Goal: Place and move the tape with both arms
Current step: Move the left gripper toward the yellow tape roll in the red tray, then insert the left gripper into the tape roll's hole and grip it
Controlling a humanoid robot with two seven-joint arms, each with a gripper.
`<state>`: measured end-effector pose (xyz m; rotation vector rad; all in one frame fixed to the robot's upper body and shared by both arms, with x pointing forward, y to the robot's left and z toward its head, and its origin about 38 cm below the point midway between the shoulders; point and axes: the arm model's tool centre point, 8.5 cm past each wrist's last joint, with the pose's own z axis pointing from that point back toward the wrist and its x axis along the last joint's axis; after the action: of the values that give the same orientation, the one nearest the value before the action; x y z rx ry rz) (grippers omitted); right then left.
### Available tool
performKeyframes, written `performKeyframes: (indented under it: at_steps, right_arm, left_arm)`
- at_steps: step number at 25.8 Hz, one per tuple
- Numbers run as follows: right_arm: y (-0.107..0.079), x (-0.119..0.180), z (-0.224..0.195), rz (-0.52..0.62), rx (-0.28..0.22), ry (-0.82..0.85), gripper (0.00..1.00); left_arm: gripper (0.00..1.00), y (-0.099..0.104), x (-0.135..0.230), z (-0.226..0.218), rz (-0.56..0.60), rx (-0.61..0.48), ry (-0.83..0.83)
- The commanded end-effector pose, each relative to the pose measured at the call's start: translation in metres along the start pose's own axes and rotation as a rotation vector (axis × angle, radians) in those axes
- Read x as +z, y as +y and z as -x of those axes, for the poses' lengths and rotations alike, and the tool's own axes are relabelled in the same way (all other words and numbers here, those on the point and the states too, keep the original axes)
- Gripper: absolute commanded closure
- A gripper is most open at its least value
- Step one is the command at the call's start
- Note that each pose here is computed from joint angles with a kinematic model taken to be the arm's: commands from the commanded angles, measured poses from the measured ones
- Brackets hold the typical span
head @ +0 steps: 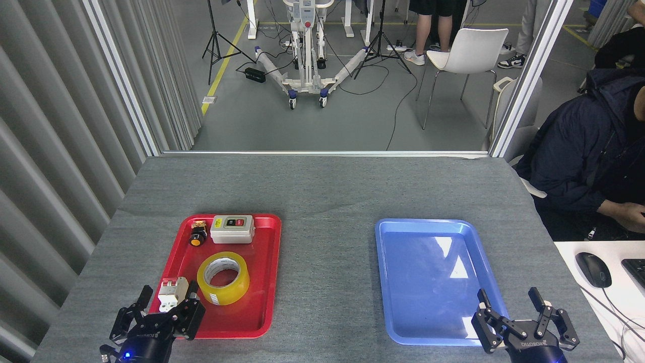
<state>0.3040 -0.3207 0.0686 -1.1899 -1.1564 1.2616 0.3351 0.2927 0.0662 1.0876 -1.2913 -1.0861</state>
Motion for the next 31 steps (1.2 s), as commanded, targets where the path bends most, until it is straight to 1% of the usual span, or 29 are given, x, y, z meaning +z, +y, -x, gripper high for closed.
performKeyframes:
  at_steps: [1, 5, 13, 15, 20, 24, 27, 31]
  right_arm:
    - [0.000, 0.000, 0.000, 0.002, -0.001, -0.001, 0.00]
    - [0.001, 0.000, -0.001, -0.001, -0.002, -0.001, 0.00]
    - [0.002, 0.002, -0.001, -0.007, -0.005, 0.001, 0.00]
    - [0.002, 0.001, -0.002, -0.005, -0.007, -0.002, 0.00]
    - [0.002, 0.001, -0.005, -0.002, -0.017, -0.009, 0.00]
    - [0.003, 0.001, -0.007, -0.001, -0.028, -0.004, 0.00]
    - [0.005, 0.001, -0.010, 0.001, -0.041, 0.004, 0.00]
    - [0.006, 0.001, -0.012, 0.002, -0.048, 0.004, 0.00]
  left_arm:
    - [0.00, 0.004, -0.001, 0.001, -0.006, -0.006, -0.006]
    - [0.00, -0.001, 0.000, 0.009, 0.013, -0.025, -0.008]
    - [0.00, 0.002, -0.004, 0.008, 0.004, -0.037, -0.014]
    - [0.00, 0.000, -0.004, 0.009, 0.007, -0.036, -0.010]
    - [0.00, -0.007, 0.000, 0.007, 0.028, -0.035, -0.014]
    - [0.00, -0.007, -0.005, 0.004, 0.031, -0.042, -0.029]
    - [0.00, 0.007, -0.022, 0.000, -0.005, -0.047, -0.056]
    - [0.00, 0.016, -0.047, -0.001, -0.018, -0.073, -0.087]
